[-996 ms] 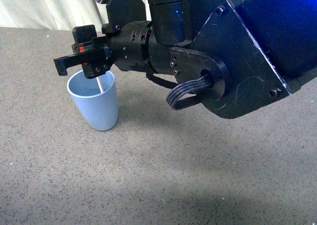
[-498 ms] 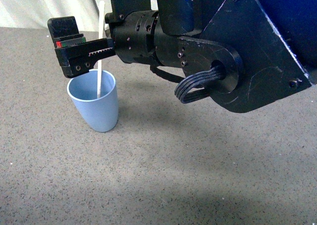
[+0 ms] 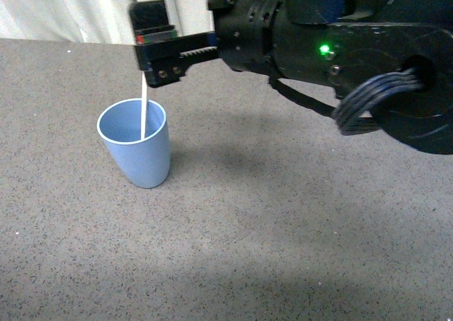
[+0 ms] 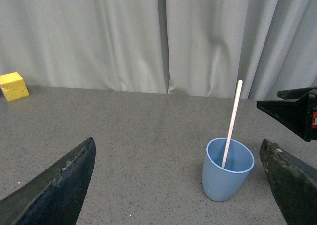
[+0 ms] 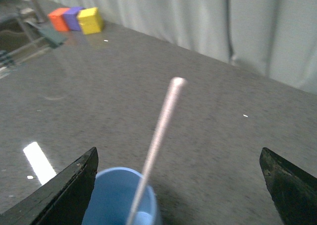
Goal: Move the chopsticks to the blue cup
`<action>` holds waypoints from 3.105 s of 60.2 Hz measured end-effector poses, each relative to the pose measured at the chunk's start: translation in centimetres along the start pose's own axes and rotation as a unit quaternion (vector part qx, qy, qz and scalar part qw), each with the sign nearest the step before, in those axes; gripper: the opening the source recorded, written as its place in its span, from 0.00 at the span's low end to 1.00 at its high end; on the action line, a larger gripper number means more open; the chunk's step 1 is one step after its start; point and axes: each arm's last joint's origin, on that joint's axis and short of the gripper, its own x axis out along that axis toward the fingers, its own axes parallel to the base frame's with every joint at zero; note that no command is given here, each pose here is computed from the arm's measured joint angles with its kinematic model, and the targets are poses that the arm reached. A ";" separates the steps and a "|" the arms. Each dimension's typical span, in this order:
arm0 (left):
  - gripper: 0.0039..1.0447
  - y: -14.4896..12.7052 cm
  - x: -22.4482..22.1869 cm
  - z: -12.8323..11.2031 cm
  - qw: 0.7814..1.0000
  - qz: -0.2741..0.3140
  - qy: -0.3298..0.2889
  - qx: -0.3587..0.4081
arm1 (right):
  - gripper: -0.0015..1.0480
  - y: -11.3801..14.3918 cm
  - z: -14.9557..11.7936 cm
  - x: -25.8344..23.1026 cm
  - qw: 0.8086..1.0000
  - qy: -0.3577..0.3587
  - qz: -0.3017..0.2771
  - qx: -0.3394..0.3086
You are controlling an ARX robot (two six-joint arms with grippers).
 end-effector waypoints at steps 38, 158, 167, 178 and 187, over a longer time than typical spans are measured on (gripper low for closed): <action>0.94 0.0 0.0 0.0 1.000 0.000 0.000 0.000 | 0.03 -4.8 -2.1 -19.4 0.925 -0.144 -0.351 -0.007; 0.94 0.0 0.0 0.0 1.000 0.000 0.000 0.000 | 0.01 -0.6 -5.4 -31.8 0.923 -0.155 -0.353 -0.010; 0.94 0.0 0.0 0.0 1.000 0.000 0.000 0.000 | 0.01 0.1 -5.9 -32.5 0.923 -0.153 -0.352 -0.010; 0.94 0.0 0.0 0.0 1.000 0.000 0.000 0.000 | 0.14 0.1 -5.9 -32.5 0.924 -0.152 -0.352 -0.010; 0.94 0.0 0.0 0.0 1.000 0.000 0.000 0.000 | 0.37 0.1 -5.9 -32.5 0.924 -0.152 -0.352 -0.010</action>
